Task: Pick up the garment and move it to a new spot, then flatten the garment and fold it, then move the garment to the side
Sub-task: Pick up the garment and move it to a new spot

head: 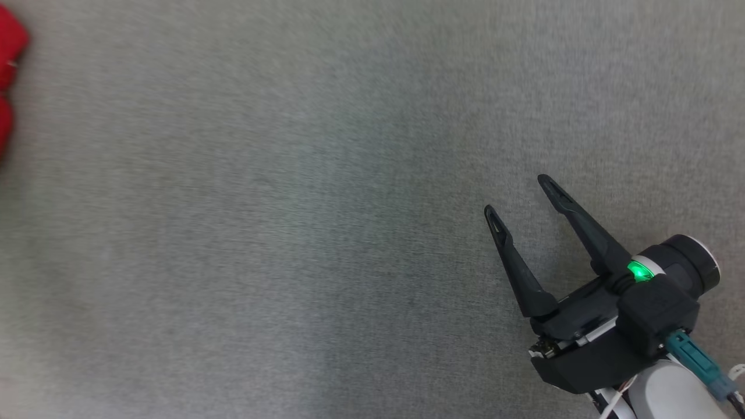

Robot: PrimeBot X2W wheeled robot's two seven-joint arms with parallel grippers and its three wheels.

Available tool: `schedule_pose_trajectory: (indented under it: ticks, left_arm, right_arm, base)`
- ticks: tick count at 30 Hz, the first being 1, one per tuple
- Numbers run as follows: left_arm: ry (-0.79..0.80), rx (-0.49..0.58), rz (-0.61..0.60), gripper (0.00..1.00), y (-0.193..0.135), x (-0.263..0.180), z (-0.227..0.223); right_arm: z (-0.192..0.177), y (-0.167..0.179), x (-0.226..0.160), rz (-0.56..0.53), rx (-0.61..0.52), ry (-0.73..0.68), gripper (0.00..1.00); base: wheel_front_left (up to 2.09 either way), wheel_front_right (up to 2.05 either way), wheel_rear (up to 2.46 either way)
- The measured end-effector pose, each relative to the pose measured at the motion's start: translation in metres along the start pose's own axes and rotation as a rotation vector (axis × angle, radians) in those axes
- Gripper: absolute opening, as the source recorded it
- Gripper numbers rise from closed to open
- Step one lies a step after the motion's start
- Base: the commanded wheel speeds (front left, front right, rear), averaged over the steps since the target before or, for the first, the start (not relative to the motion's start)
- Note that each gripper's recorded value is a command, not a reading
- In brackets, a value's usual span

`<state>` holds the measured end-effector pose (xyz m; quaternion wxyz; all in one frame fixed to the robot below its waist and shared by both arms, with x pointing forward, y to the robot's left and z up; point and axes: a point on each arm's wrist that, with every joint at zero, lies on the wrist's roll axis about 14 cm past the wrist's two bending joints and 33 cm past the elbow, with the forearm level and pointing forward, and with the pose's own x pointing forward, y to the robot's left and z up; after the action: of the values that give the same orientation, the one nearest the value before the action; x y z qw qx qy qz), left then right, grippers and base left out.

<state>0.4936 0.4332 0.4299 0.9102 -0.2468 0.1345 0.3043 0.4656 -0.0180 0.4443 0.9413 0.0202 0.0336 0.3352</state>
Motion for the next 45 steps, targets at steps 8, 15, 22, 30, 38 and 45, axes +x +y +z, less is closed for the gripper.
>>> schedule_pose_trajectory:
  ticks: [8,15,22,30,38,45]
  left_arm:
    - [0.222,0.069,0.103,1.00,0.009,0.036,-0.073]
    - [0.270,0.096,0.131,0.00,0.015,0.039,-0.095]
    - [0.282,0.095,0.087,0.00,0.011,0.022,-0.084]
    - [0.187,0.140,-0.078,0.00,-0.027,-0.006,-0.013]
    - [0.016,0.209,-0.324,0.00,-0.105,-0.058,0.080]
    - [-0.087,0.237,-0.643,0.00,-0.210,-0.141,0.118]
  right_arm:
    - [-0.042,-0.026,-0.008,-0.066,0.040,0.078,1.00]
    - [-0.047,-0.029,-0.014,-0.098,0.061,0.085,1.00]
    - [-0.030,-0.025,-0.021,-0.111,0.056,0.054,1.00]
    - [0.003,-0.005,-0.029,-0.112,0.074,-0.028,1.00]
    - [0.033,0.017,-0.045,-0.122,0.082,-0.100,1.00]
    - [0.060,0.028,-0.068,-0.158,0.072,-0.168,1.00]
  base:
    - [0.00,0.00,0.00]
    - [0.00,0.00,0.00]
    - [0.00,0.00,0.00]
    - [0.00,0.00,0.00]
    - [0.00,0.00,0.00]
    - [0.00,0.00,0.00]
